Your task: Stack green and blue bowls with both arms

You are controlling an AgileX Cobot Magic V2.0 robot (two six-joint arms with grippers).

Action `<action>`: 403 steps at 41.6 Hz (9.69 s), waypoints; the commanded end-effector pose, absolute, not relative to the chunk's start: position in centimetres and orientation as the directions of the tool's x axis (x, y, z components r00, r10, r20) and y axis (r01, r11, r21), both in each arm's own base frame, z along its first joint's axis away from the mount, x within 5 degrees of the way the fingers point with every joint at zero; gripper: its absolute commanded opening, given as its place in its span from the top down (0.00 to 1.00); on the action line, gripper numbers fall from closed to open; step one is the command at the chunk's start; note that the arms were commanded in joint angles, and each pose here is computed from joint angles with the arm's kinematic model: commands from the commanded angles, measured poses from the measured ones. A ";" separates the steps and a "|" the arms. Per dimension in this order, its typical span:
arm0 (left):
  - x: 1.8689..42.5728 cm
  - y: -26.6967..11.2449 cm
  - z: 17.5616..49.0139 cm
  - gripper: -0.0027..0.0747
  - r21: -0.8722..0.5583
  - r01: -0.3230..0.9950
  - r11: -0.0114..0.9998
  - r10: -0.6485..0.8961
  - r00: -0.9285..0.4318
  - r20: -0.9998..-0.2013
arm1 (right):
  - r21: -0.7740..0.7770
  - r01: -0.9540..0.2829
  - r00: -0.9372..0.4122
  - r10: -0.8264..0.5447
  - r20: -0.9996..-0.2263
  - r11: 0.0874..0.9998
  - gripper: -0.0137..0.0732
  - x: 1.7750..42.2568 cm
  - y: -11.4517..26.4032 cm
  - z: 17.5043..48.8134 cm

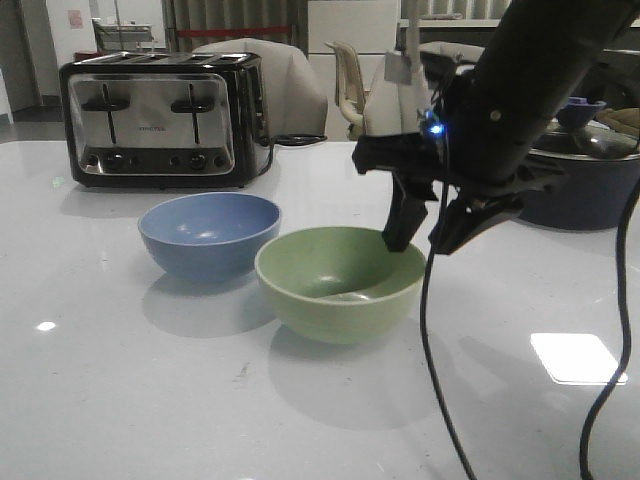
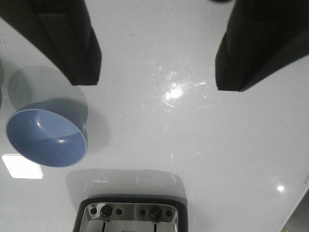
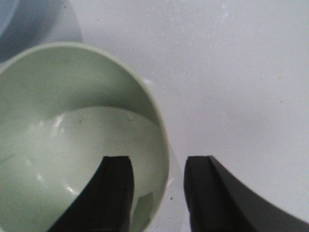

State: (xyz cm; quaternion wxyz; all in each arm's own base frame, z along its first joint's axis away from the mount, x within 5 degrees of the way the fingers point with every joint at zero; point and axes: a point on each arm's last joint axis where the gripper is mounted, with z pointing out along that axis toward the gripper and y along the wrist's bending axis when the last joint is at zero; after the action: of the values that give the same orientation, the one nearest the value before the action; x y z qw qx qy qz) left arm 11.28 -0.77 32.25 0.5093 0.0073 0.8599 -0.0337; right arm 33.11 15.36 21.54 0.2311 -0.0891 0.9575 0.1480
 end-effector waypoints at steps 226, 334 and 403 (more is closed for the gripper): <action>13.8 -10.4 38.4 0.35 -0.035 0.612 0.790 0.277 -0.406 -0.871 | -0.031 -0.425 -0.518 -0.271 -0.811 0.905 0.40 11.3 5.8 33.6; 5.4 -0.4 21.1 0.84 0.048 0.074 0.996 0.037 0.142 -0.989 | -0.031 -0.424 -0.519 -0.272 -0.810 0.905 0.80 11.3 5.8 33.6; 5.5 -0.4 21.1 0.84 0.048 0.074 0.996 0.037 0.141 -0.989 | 0.014 -0.005 0.040 0.014 -0.999 1.000 0.80 5.1 -0.1 22.8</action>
State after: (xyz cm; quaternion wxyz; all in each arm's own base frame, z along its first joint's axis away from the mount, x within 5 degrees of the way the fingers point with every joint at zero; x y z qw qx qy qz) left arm 5.61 -0.46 20.83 0.7239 0.0479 0.6881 -0.0093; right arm 5.26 -0.04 21.85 0.6712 -0.0021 0.7412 0.0120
